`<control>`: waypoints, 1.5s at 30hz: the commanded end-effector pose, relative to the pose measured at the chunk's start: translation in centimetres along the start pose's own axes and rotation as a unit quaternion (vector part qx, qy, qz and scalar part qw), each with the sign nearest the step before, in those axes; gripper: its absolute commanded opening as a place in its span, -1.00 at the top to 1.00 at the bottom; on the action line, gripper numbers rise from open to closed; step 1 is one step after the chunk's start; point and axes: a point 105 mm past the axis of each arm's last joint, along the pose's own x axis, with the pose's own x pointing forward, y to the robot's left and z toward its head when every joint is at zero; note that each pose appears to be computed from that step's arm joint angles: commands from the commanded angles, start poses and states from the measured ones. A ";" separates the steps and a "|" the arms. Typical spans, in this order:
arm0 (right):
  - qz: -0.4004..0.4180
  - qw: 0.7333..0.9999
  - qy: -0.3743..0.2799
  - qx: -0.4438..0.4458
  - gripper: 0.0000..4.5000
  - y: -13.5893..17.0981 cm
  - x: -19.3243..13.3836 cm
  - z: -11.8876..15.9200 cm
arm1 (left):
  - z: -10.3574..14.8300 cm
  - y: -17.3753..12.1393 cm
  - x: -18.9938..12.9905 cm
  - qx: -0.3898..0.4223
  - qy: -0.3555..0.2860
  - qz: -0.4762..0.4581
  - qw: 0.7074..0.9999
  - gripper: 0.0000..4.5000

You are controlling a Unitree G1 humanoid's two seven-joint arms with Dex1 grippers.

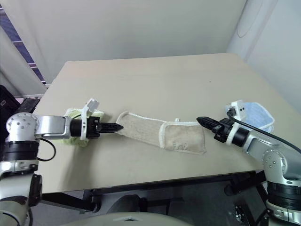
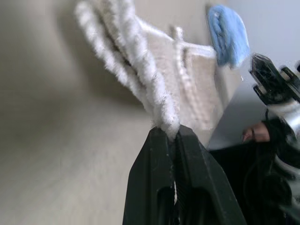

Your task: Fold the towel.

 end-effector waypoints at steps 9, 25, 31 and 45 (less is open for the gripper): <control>-0.053 0.998 -0.019 -0.026 1.00 -0.7 -1.3 0.7 | 1.9 -8.2 5.0 0.159 0.086 -0.172 0.968 0.99; -0.110 0.993 -0.029 -0.020 1.00 -1.1 -3.1 0.2 | -2.4 -9.0 18.6 0.240 0.181 -0.202 0.932 0.99; -0.122 0.992 -0.034 -0.022 1.00 -1.4 -3.4 0.5 | -3.5 -8.2 20.8 0.250 0.189 -0.195 0.929 0.99; -0.118 0.992 -0.030 -0.036 1.00 -1.3 -2.5 0.3 | -3.4 -10.8 20.4 0.245 0.133 -0.307 0.910 -0.60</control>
